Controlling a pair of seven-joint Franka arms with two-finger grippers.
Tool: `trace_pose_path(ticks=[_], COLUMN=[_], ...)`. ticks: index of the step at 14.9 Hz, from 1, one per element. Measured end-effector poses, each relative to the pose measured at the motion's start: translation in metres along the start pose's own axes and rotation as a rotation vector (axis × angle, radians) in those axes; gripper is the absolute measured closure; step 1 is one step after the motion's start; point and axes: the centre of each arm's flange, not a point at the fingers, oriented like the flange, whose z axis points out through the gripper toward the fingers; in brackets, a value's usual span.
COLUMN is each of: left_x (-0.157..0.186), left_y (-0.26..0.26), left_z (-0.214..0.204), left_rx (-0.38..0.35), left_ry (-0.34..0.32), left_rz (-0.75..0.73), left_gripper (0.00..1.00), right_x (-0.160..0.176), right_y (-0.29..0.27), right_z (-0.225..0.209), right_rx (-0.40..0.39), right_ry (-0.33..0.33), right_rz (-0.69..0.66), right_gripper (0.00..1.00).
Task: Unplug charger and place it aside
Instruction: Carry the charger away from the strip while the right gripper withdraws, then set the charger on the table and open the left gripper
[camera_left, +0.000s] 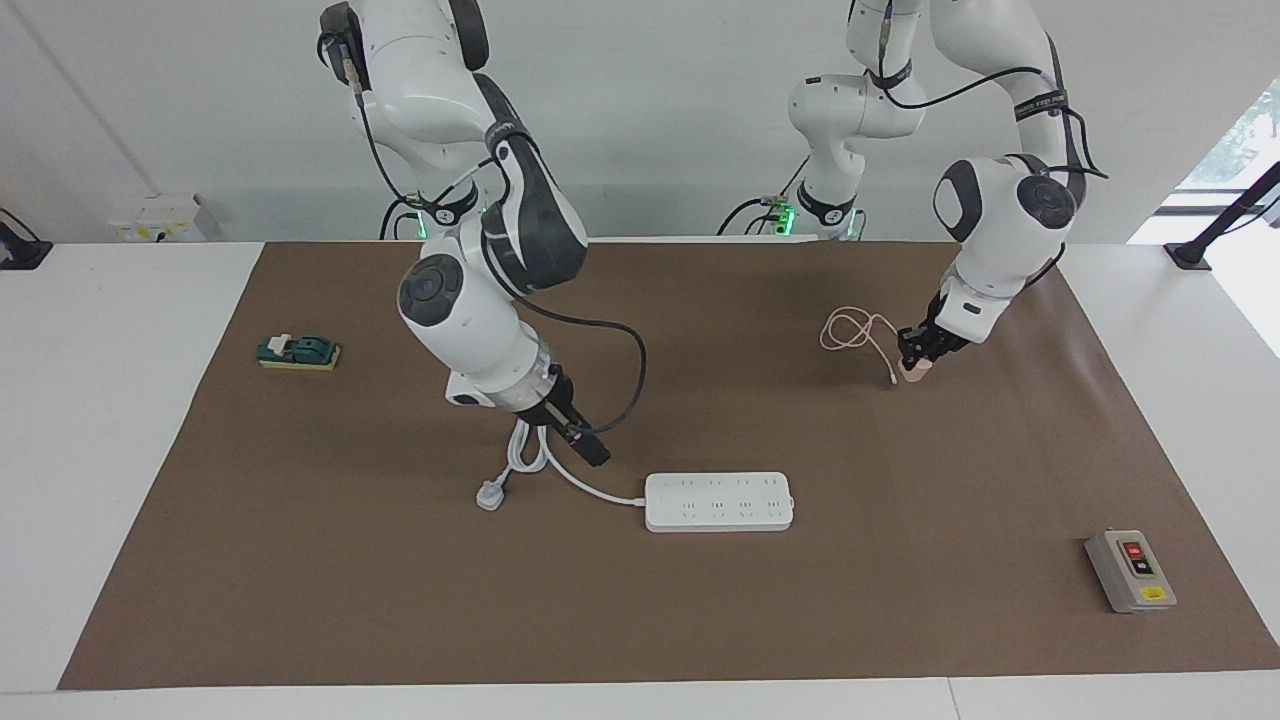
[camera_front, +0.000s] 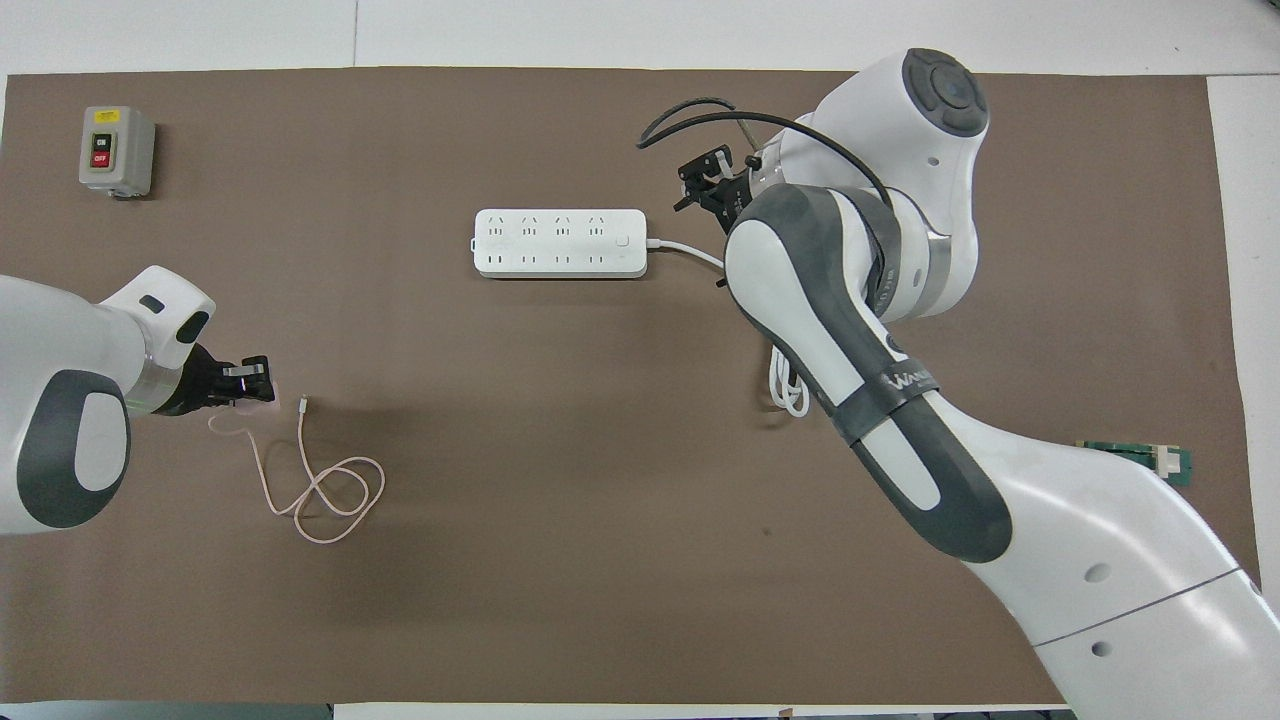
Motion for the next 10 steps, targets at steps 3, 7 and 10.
trace_pose_path(ticks=[3, 7, 10], left_x=[-0.014, -0.014, -0.006], left_y=[-0.004, -0.036, -0.051], left_z=[0.017, 0.016, -0.008], left_rx=[-0.003, -0.002, -0.005], left_ry=[0.02, 0.002, -0.046], left_rz=[0.019, 0.045, 0.036], left_gripper=[0.68, 0.31, 0.01], right_x=[0.004, 0.017, 0.023], right_y=[0.023, 0.05, 0.069], right_z=[-0.033, -0.071, -0.097], right_rx=[-0.096, -0.175, -0.265], right_ry=[0.055, 0.071, 0.099], right_rz=[-0.213, -0.394, -0.553], right_gripper=[0.0, 0.0, 0.0])
